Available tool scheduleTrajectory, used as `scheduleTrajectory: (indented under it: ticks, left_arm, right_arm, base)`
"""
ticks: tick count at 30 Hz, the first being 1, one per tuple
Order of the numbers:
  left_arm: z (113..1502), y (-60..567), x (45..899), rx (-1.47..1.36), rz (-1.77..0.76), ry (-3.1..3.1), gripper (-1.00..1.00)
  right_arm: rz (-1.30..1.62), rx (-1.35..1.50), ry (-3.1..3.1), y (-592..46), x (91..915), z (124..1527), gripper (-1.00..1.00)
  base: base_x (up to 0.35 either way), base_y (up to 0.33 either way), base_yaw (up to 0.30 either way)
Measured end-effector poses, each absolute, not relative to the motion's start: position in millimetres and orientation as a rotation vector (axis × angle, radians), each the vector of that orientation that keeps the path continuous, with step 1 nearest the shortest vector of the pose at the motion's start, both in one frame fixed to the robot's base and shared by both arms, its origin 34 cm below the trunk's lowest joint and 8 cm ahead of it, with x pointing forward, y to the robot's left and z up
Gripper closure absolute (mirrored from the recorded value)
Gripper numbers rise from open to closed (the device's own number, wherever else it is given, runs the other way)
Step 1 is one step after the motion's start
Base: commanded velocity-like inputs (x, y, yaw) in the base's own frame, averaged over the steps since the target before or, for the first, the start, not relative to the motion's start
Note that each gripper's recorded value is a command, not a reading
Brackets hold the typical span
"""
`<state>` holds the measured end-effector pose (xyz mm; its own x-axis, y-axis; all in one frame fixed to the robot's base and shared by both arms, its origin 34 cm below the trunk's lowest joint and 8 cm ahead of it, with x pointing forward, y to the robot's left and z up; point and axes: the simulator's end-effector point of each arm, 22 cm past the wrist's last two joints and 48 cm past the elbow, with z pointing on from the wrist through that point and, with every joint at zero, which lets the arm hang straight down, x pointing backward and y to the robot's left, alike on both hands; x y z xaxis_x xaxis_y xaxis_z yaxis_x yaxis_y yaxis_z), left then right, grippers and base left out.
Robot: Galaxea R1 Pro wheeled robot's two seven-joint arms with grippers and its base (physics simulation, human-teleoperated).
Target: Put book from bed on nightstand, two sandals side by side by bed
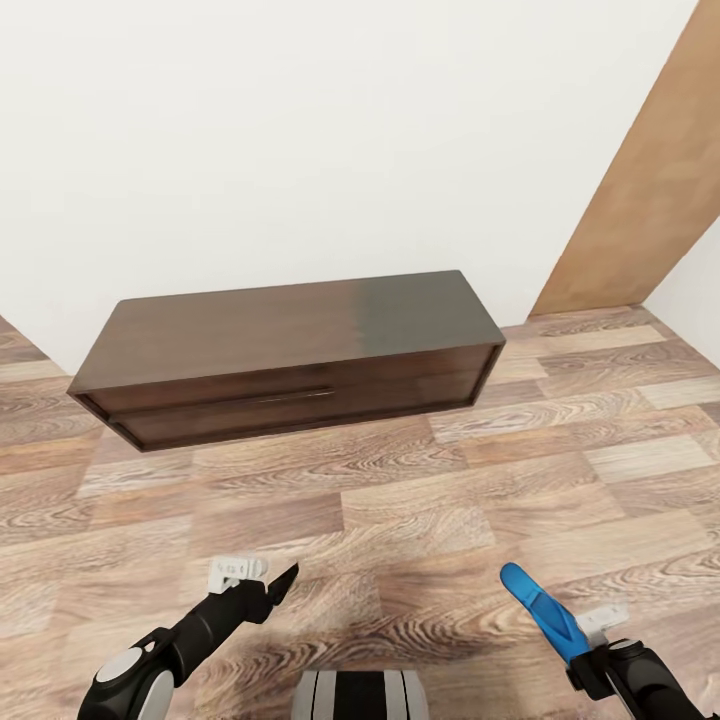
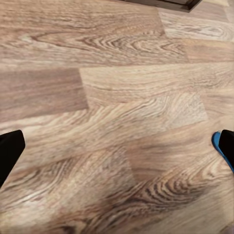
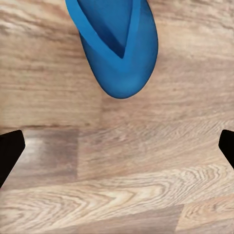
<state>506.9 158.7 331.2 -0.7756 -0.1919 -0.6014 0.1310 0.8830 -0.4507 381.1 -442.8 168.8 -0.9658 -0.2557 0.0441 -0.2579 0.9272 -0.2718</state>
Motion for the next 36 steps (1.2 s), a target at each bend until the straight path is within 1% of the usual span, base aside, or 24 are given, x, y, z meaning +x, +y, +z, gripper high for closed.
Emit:
scheduleTrajectory:
  ticks: [12,20,36]
  left_arm:
    - [327.6,158.6,505.5,-0.047,-0.631,2.385,-1.00]
    - [327.9,158.2,505.7,-0.048,-0.632,2.383,-1.00]
    - [327.8,157.8,505.9,-0.049,-0.632,2.382,-1.00]
  right_arm:
    - [0.435,0.413,-3.068,-442.5,378.4,166.1,-1.00]
    - [0.434,0.413,-3.067,-442.3,378.1,166.0,-1.00]
    - [0.435,0.415,-3.066,-442.4,377.9,165.8,-1.00]
  base:
    - [0.003,0.000,0.000]
    - [0.142,0.000,0.000]
    - [0.026,0.000,0.000]
